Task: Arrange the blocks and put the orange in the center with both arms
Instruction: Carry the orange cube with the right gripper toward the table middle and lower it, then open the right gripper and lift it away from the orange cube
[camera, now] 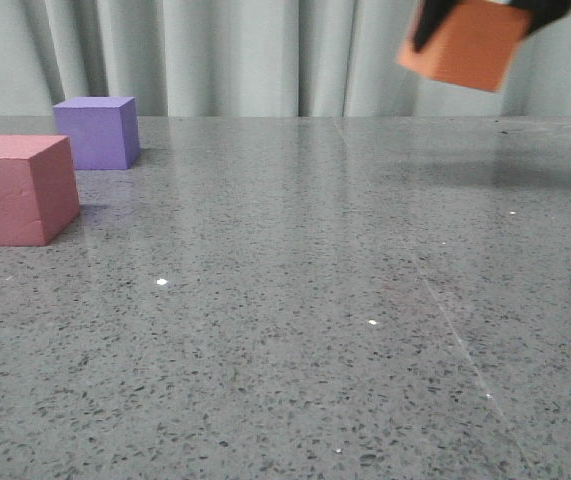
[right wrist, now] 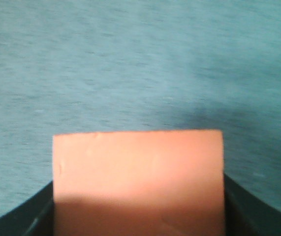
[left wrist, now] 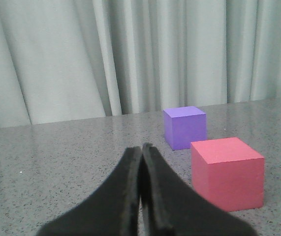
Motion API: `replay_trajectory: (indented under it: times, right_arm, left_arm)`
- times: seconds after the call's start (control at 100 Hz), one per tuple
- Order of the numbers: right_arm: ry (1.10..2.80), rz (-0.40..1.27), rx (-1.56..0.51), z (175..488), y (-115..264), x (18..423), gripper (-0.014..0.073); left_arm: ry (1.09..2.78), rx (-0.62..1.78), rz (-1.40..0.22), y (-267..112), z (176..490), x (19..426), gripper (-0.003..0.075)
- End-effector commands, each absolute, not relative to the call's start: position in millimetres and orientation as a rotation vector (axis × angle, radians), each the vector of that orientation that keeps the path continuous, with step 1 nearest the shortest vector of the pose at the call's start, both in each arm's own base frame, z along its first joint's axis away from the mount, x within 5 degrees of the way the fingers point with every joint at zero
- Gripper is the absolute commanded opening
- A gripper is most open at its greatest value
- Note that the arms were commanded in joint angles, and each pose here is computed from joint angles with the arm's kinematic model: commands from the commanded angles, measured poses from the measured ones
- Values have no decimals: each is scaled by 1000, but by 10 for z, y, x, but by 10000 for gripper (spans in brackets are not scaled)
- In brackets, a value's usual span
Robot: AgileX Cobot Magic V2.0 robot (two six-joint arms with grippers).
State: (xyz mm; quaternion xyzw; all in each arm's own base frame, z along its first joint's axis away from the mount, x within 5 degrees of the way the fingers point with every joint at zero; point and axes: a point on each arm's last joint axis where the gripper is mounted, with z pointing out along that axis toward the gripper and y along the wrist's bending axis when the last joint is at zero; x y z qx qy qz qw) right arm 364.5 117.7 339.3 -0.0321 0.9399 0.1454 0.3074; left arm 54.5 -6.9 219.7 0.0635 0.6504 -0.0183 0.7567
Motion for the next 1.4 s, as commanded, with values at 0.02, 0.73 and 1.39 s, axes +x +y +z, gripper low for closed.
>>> replay_trajectory:
  times: [0.02, 0.73, 1.39]
  right_arm:
    - [2350, 461, -72, 3663, 1461, 3603, 66]
    - [2509, 324, -7, 3139, 2705, 3806, 66]
    - [2558, 290, 11, 3031, 2723, 3805, 653]
  left_arm:
    - [1365, 131, -54, -74, 2097, 534, -19]
    - [1365, 131, -54, -74, 2097, 534, -19]
    - [1365, 131, -54, -74, 2097, 534, -19]
